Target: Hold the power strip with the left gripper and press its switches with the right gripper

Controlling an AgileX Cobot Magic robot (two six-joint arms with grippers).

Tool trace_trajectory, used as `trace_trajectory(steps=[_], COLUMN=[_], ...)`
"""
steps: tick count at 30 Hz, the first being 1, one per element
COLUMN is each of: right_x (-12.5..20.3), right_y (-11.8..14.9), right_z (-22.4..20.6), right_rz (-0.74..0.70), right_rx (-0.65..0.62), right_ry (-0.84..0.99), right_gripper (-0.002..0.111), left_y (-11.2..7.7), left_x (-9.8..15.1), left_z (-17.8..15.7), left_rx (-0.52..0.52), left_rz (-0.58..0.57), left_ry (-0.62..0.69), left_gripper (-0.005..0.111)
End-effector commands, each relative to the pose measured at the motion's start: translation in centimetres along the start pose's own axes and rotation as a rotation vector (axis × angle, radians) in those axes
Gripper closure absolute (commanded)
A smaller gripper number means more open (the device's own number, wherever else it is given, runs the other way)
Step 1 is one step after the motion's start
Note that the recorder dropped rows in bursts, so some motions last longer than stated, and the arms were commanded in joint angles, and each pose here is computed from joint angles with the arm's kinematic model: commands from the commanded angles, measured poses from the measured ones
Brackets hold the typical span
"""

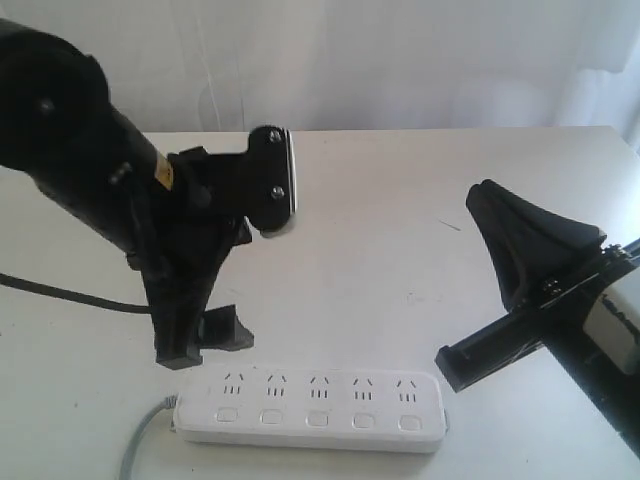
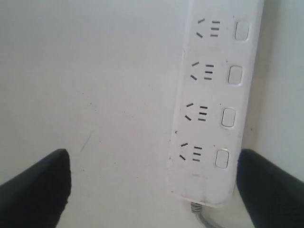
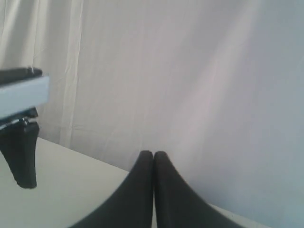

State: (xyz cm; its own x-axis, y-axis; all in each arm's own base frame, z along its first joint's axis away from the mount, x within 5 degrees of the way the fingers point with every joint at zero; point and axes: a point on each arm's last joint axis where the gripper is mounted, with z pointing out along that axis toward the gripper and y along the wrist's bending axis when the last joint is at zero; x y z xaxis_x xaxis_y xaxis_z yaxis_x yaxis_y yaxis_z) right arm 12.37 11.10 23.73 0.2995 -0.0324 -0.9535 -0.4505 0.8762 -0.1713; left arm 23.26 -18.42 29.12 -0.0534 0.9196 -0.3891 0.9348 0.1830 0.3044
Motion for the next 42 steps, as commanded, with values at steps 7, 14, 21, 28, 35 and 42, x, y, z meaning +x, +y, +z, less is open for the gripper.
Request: trace_trajectory(steps=[7, 14, 21, 28, 35, 42], right_x=[0.0, 0.1, -0.8, -2.8, -5.9, -8.3], right_y=[-0.2, -0.2, -0.8, -6.1, -8.3, -9.2], right_z=[-0.1, -0.1, -0.4, -1.9, -5.0, -8.5], right_rz=[-0.009, -0.007, 0.007, -0.011, 0.002, 0.013], right_rx=[0.011, 0.011, 0.036, 0.348, 0.503, 0.603], right_ry=[0.003, 0.006, -0.037, -0.153, -0.349, -0.545], right_gripper=[0.108, 0.108, 0.108, 0.108, 0.108, 0.108], left_y=[-1.6, -2.7, -5.7, -10.2, -10.7, -10.6], left_x=[0.0, 0.5, 2.4, 6.8, 8.2, 9.2], left_z=[-7.8, -12.1, -16.4, -17.3, -12.8, -10.7], left_rx=[-0.075, -0.158, -0.247, -0.312, -0.308, -0.368], left_rz=[-0.135, -0.174, -0.238, -0.296, -0.403, -0.45], left_ry=[-0.197, -0.337, -0.605, -0.78, -0.779, -0.786], left_gripper=[0.097, 0.107, 0.107, 0.107, 0.107, 0.107])
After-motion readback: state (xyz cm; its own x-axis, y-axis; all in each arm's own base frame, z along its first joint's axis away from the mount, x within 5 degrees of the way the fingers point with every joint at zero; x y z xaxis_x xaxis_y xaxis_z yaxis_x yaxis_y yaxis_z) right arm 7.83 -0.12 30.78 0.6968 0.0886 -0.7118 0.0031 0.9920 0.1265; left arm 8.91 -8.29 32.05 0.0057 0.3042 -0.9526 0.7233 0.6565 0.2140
